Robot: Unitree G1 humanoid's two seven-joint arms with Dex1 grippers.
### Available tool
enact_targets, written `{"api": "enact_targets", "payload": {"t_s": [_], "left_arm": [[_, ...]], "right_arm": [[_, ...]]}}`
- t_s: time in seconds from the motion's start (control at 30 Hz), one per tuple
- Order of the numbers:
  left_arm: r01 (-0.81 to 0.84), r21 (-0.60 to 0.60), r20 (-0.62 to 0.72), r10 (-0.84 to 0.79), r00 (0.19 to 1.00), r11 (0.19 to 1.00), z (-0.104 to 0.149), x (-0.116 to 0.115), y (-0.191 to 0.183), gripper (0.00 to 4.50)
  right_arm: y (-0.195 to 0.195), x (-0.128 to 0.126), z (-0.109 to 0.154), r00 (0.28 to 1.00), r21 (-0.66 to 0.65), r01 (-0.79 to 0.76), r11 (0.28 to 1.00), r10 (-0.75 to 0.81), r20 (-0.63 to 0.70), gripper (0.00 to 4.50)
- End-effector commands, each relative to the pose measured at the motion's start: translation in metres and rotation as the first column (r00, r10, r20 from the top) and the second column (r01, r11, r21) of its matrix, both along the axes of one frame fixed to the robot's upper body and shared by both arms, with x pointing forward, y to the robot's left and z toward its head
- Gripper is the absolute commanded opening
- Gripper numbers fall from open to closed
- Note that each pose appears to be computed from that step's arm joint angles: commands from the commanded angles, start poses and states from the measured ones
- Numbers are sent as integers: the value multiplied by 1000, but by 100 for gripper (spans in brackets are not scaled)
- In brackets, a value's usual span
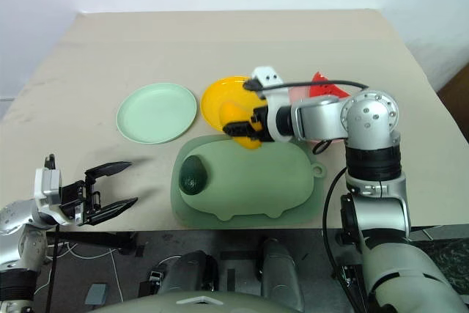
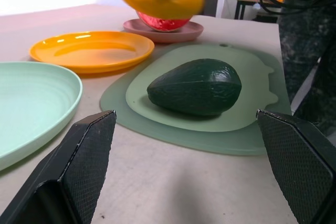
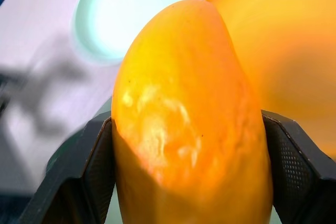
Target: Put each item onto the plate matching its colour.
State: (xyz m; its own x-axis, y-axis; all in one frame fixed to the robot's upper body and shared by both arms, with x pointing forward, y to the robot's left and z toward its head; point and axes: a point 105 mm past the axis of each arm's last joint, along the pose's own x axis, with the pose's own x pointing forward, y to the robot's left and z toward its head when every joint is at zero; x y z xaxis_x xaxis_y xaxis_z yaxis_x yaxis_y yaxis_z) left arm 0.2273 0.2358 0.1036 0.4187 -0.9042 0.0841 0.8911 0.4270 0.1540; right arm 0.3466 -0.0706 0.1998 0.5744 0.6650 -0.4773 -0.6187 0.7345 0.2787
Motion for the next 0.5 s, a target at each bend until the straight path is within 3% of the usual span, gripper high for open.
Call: {"api": "enact_targets", "payload": {"t_s": [0.03,0.2,0.37,0.43,0.5], "left_arm": [[4,3,29,-4,1000,1000,5,1,-2,450],[2,2,41,-2,999,1000,9,2,-3,450],[-7,1,41,7,999,1000,12,2,-3,450],[-8,2,42,8,999,1000,13,2,-5,450],[-8,1,42,8,999,1000,14,2,-6,450]], "right_arm": [[4,29,12,992,4,55,998,-55,112,340],[10,73,-20,978,-48,146,988,-137,155,340],[13,84,-27,980,-50,129,990,-120,158,340],[14,86,-27,980,-54,119,991,-108,166,415],[13,85,-21,979,-45,102,994,-92,180,447]]}}
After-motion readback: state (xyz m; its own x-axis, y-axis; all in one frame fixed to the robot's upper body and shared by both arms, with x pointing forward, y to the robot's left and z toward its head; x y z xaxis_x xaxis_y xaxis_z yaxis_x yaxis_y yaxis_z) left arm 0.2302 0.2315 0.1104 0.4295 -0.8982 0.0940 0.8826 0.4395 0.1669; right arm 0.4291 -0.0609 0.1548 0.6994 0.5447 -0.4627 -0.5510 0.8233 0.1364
